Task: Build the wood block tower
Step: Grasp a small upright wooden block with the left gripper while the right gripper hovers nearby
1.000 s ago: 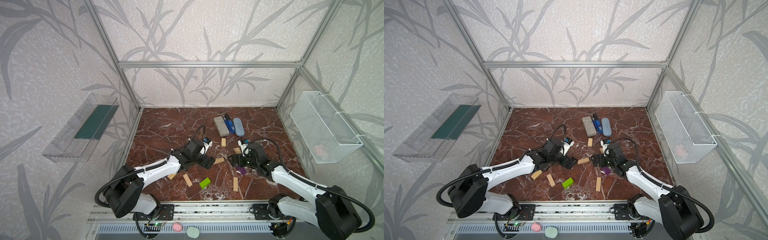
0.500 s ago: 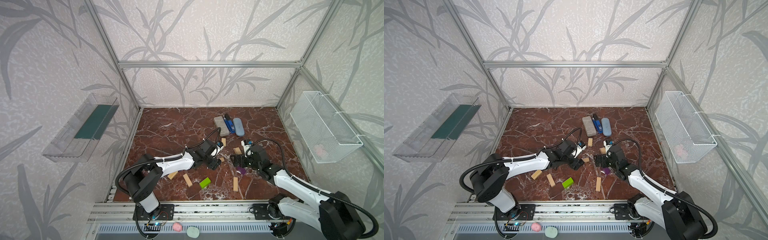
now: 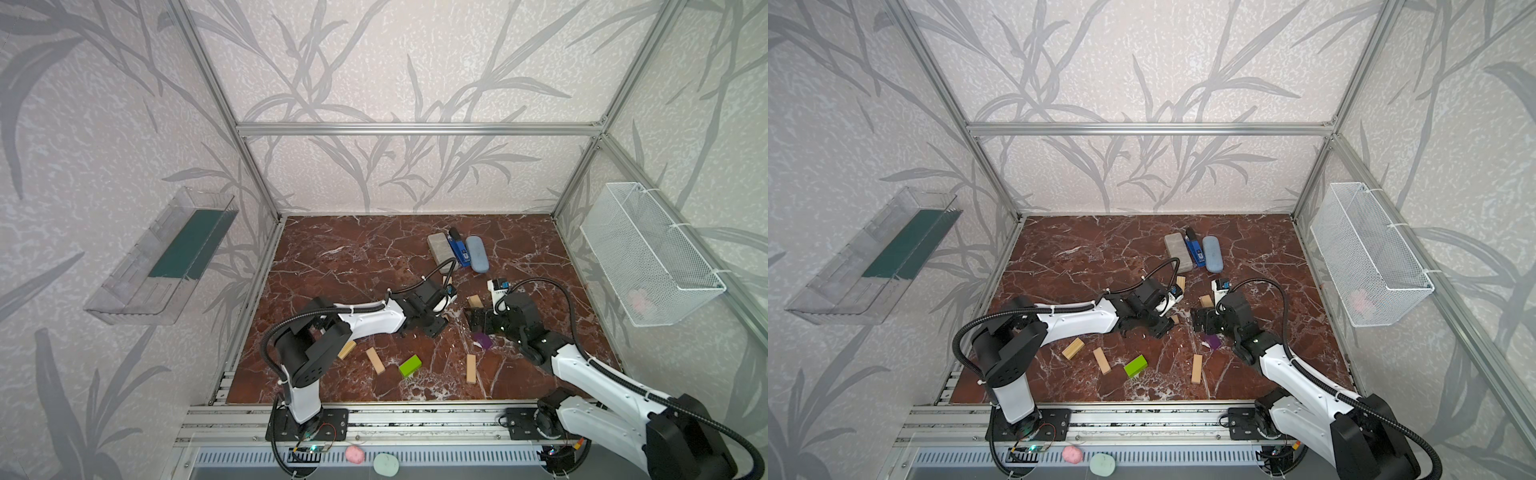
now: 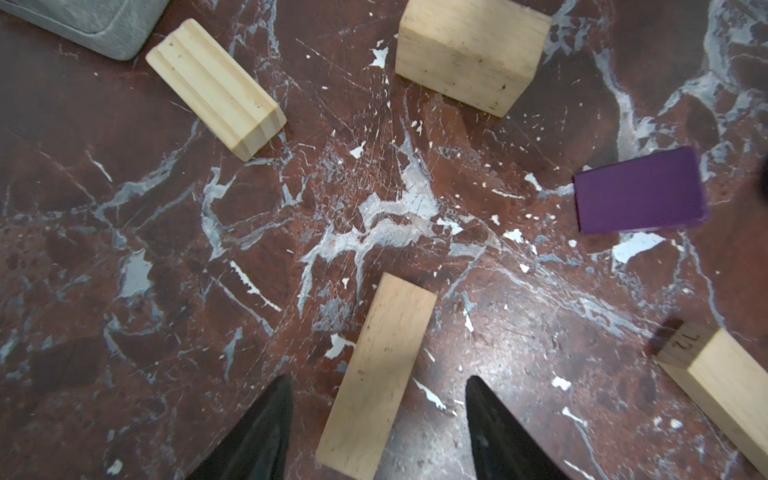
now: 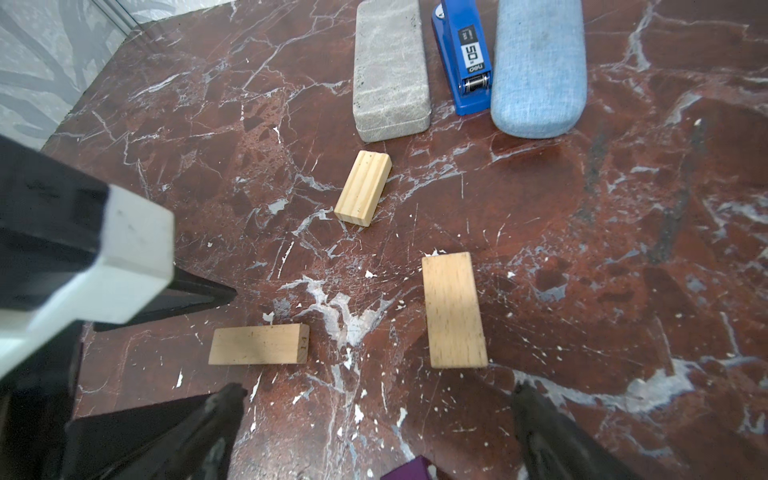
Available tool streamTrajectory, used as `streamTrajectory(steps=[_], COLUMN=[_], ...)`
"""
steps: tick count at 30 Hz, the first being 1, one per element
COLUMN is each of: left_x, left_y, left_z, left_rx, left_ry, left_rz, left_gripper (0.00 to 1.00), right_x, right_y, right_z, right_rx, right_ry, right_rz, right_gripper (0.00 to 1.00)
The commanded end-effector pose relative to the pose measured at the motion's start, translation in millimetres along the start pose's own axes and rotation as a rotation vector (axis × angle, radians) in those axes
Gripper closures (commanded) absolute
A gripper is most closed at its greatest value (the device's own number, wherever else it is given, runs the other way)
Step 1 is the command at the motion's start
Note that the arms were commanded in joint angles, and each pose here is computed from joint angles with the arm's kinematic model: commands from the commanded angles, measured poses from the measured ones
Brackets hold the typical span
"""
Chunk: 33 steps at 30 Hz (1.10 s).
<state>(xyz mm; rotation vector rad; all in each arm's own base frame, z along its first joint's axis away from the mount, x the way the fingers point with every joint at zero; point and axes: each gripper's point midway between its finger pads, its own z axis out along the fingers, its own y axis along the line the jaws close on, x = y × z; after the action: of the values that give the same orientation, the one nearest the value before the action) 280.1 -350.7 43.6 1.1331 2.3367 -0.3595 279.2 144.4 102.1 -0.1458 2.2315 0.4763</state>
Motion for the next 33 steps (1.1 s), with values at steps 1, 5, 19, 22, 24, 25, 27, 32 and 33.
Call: streamTrajectory(steps=[1, 5, 19, 22, 24, 25, 27, 32, 33], left_x=[3, 7, 9, 10, 12, 12, 13, 16, 18], left_y=[3, 2, 9, 14, 18, 21, 28, 41, 44], left_z=[6, 13, 26, 26, 26, 24, 20, 6, 3], left_rx=[-0.025, -0.015, -0.056, -0.089, -0.114, -0.134, -0.172, -0.252, -0.268], left_ry=[0.062, 0.088, 0.116, 0.124, 0.129, 0.130, 0.133, 0.140, 0.139], left_rz=[0.025, 0.014, -0.034, -0.059, -0.080, -0.096, -0.133, -0.257, -0.289], left_gripper=[0.39, 0.45, 0.64, 0.70, 0.73, 0.74, 0.77, 0.79, 0.80], right_x=[-3, -4, -2, -1, -1, 0, 0, 2, 2], right_y=[0, 2, 8, 11, 14, 15, 18, 26, 28], right_z=[-2, -2, 0, 1, 2, 2, 3, 6, 6], right_rx=[0.001, -0.008, -0.043, -0.062, -0.076, -0.081, -0.099, -0.147, -0.156], right_ry=[-0.026, -0.027, -0.012, -0.006, -0.002, 0.001, 0.008, 0.025, 0.029], right_rz=[-0.005, -0.006, -0.009, -0.011, -0.014, -0.015, -0.018, -0.023, -0.025], right_gripper=[0.01, 0.01, 0.01, 0.01, 0.01, 0.01, 0.01, 0.01, 0.01])
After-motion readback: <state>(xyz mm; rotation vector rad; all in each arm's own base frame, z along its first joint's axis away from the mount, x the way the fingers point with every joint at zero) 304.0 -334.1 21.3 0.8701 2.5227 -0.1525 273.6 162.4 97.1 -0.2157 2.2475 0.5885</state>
